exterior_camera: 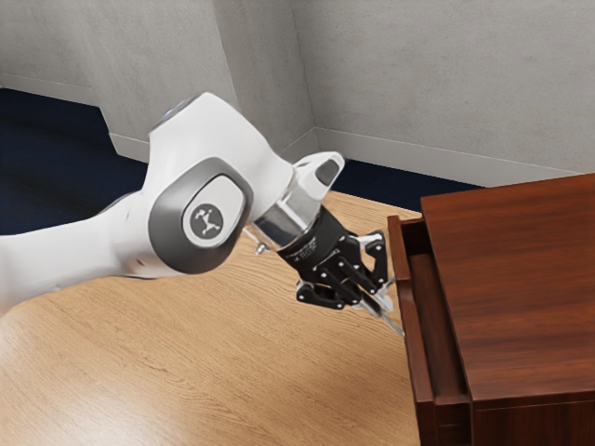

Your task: Pull the drawer handle with one arm to open the drawer

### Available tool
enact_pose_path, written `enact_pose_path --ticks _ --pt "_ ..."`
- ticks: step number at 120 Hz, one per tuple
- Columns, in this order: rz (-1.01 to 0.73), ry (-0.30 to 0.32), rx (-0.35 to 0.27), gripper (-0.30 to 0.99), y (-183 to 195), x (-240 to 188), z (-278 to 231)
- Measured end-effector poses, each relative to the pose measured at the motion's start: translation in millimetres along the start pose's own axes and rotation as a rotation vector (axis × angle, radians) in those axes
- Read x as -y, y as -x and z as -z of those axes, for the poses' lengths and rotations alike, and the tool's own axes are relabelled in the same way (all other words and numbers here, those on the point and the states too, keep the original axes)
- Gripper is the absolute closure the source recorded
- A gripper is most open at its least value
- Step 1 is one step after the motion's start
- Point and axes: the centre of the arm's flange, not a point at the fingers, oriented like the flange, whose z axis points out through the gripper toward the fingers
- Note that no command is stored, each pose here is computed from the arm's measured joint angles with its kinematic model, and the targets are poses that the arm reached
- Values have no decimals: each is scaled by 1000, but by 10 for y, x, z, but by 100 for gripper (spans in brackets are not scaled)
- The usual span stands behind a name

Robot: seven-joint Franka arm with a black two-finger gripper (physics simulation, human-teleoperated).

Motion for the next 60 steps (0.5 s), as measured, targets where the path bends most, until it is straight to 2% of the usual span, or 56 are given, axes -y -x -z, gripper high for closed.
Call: enact_pose_path --ticks 60 --pt "0 -7 6 71 92 96 68"
